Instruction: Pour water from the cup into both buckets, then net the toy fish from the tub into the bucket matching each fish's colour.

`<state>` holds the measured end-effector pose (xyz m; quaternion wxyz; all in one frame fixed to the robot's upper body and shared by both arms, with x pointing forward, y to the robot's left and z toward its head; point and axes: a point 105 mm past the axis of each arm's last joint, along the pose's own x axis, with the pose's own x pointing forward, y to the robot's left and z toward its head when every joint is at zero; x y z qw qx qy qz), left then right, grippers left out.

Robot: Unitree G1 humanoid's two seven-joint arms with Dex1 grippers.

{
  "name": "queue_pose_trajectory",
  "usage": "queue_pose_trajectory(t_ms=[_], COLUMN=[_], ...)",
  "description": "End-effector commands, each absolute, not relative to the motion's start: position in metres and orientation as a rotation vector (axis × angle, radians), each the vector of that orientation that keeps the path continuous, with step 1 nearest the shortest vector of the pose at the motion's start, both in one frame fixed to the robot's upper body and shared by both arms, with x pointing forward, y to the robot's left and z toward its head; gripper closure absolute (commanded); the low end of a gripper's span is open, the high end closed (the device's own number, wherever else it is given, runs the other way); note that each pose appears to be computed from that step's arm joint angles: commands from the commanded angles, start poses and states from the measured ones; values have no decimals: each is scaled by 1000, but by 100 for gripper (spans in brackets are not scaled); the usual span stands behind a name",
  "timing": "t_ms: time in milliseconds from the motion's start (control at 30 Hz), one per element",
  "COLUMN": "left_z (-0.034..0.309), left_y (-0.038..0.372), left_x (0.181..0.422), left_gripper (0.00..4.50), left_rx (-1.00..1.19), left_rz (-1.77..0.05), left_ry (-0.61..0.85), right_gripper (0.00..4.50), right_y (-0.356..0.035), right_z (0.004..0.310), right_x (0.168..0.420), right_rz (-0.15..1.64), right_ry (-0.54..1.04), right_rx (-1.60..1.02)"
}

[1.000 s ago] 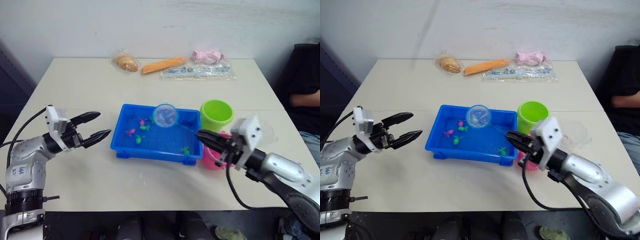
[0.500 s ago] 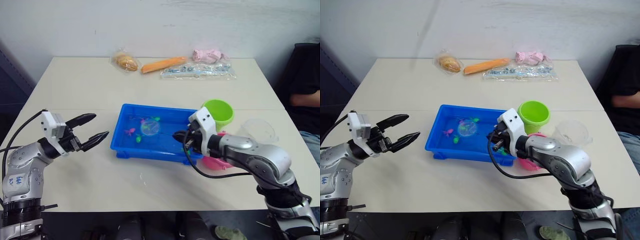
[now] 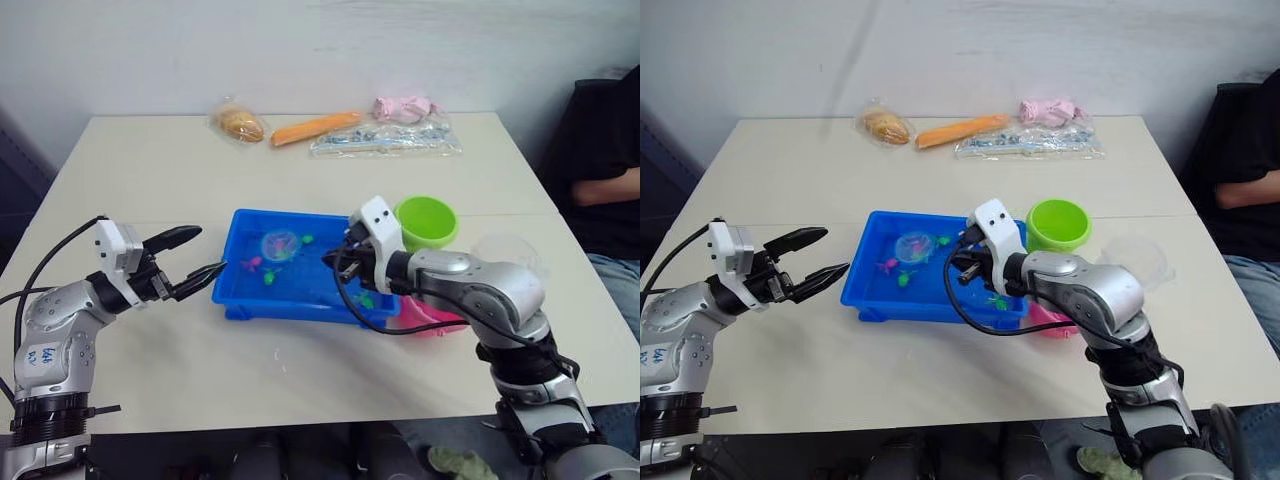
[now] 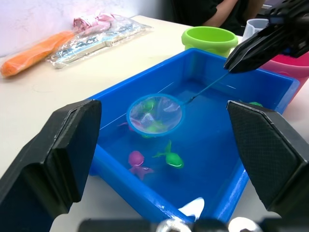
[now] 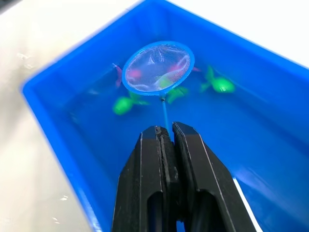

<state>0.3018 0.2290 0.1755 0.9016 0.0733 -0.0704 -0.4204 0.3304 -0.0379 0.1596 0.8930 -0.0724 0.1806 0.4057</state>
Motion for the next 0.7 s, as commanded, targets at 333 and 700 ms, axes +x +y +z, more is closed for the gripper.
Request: queue_pose_trajectory(t_ms=[333, 700], left_z=[182, 181], left_y=[222, 217], left_x=[299, 303], left_gripper=[3, 3], left_rx=[164, 150], left_rz=[-892, -911], left_ry=[-172, -170], right_gripper=[450, 450], right_y=[-78, -103], right_z=[166, 190], right_x=[324, 300], right_rz=[774, 872], right_ry=[344, 222], right_rx=[-316, -282])
